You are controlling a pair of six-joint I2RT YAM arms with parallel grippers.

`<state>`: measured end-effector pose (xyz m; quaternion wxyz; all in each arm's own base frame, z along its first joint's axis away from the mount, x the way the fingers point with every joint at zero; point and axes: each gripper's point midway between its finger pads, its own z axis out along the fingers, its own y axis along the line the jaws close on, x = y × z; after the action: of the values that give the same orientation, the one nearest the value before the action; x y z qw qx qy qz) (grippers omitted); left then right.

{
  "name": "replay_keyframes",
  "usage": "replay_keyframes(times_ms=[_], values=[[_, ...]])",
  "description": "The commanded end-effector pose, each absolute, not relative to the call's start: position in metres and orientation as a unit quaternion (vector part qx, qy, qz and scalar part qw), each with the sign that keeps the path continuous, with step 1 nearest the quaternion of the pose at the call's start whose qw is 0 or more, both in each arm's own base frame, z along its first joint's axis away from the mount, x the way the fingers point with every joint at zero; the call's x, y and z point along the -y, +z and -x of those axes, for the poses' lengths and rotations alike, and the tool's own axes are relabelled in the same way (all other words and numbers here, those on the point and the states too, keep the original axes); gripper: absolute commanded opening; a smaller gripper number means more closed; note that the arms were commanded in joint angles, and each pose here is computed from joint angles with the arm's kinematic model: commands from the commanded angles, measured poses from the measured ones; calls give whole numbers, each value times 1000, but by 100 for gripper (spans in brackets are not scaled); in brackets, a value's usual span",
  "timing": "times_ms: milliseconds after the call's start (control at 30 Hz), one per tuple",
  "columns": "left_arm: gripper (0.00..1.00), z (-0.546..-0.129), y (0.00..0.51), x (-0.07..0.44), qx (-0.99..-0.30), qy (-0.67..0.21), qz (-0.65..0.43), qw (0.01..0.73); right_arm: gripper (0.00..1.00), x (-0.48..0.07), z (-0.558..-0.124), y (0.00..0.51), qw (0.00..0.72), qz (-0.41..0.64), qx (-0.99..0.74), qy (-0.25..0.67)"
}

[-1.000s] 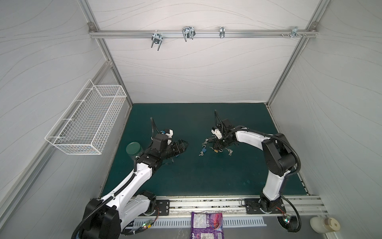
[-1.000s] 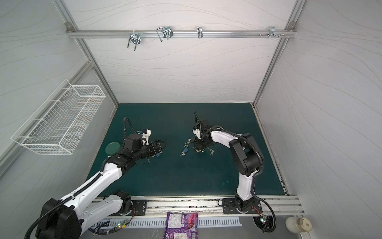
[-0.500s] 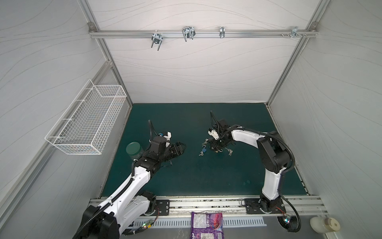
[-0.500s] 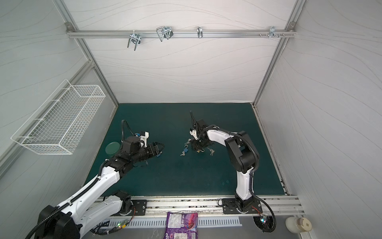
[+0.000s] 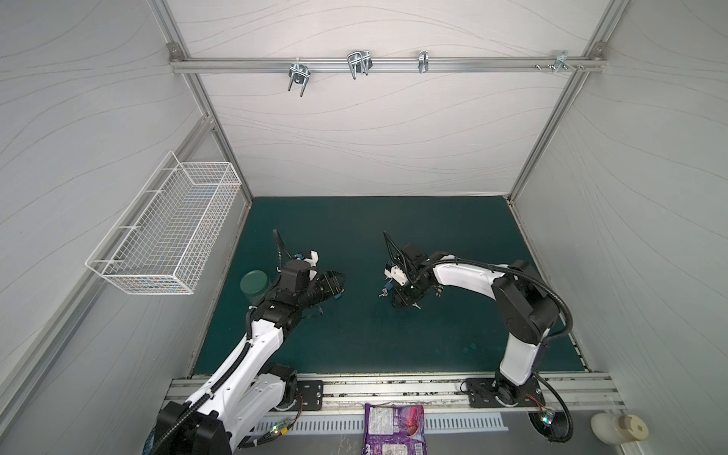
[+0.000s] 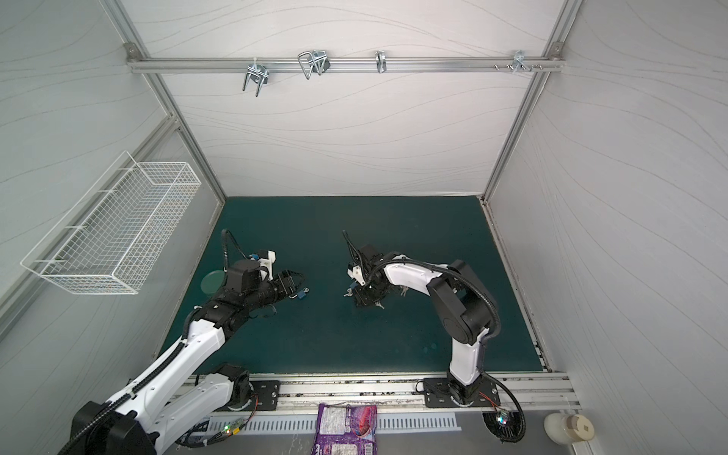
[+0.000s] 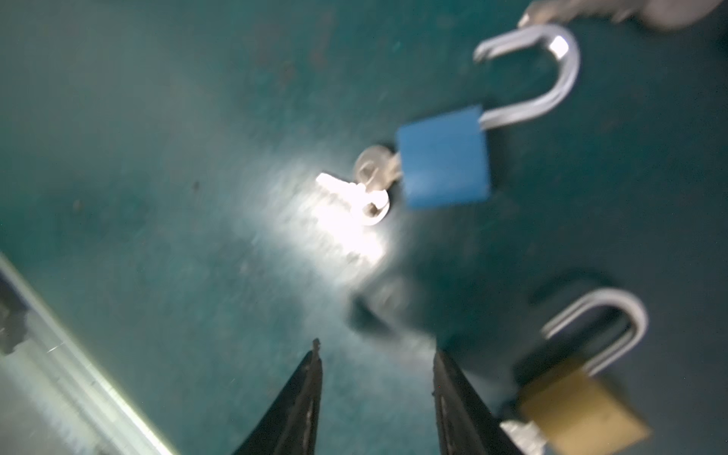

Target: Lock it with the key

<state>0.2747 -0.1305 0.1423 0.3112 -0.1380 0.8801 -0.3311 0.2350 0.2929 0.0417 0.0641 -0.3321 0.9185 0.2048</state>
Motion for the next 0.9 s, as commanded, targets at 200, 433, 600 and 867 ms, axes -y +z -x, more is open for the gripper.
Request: replay_keyframes(times_ms=[200, 433, 600, 867], values=[[61, -313, 165, 173, -890, -290, 46, 348, 52, -245, -331, 106, 244, 107, -950, 163], [61, -351, 153, 205, -887, -306, 40, 343, 48, -241, -359, 104, 232, 55, -966, 96], [61, -368, 152, 205, -889, -284, 30, 359, 57, -246, -362, 101, 229, -39, -970, 73], [61, -389, 154, 174, -876, -279, 76, 385, 58, -252, -361, 83, 186, -173, -967, 21]])
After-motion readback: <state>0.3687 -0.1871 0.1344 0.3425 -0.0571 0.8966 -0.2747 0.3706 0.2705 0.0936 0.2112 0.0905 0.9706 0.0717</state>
